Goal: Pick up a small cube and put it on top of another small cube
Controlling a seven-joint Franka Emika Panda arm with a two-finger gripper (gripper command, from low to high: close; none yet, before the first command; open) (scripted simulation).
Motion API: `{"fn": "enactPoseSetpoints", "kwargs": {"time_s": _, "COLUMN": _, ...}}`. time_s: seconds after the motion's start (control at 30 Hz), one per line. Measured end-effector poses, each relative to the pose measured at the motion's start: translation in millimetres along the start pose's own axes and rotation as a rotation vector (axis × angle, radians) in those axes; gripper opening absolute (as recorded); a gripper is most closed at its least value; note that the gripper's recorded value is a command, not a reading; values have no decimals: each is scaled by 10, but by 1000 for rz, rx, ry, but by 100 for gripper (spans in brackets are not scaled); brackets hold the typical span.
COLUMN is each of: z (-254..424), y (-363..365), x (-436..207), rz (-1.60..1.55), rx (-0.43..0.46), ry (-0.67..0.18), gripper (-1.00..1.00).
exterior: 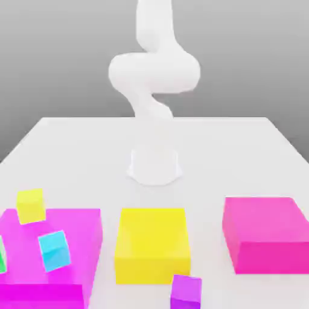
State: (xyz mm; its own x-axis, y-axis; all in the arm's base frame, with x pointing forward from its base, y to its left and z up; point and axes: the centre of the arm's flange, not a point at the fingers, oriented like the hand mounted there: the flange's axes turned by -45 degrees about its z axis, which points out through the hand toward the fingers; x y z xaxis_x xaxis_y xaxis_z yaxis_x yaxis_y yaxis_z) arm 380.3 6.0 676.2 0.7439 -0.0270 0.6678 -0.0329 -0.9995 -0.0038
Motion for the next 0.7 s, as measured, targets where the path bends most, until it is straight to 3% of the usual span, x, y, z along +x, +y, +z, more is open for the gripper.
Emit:
{"fn": "enactPoseSetpoints", "kwargs": {"time_s": 0.33, "z": 1903, "y": -210, "x": -370, "rz": 44, "rx": -58, "ry": -274, "gripper": 0}}
{"fn": "enactPoseSetpoints", "kwargs": {"time_s": 0.7, "z": 3602, "y": -417, "x": -1524, "rz": 97, "rx": -70, "ry": -568, "gripper": 0}}
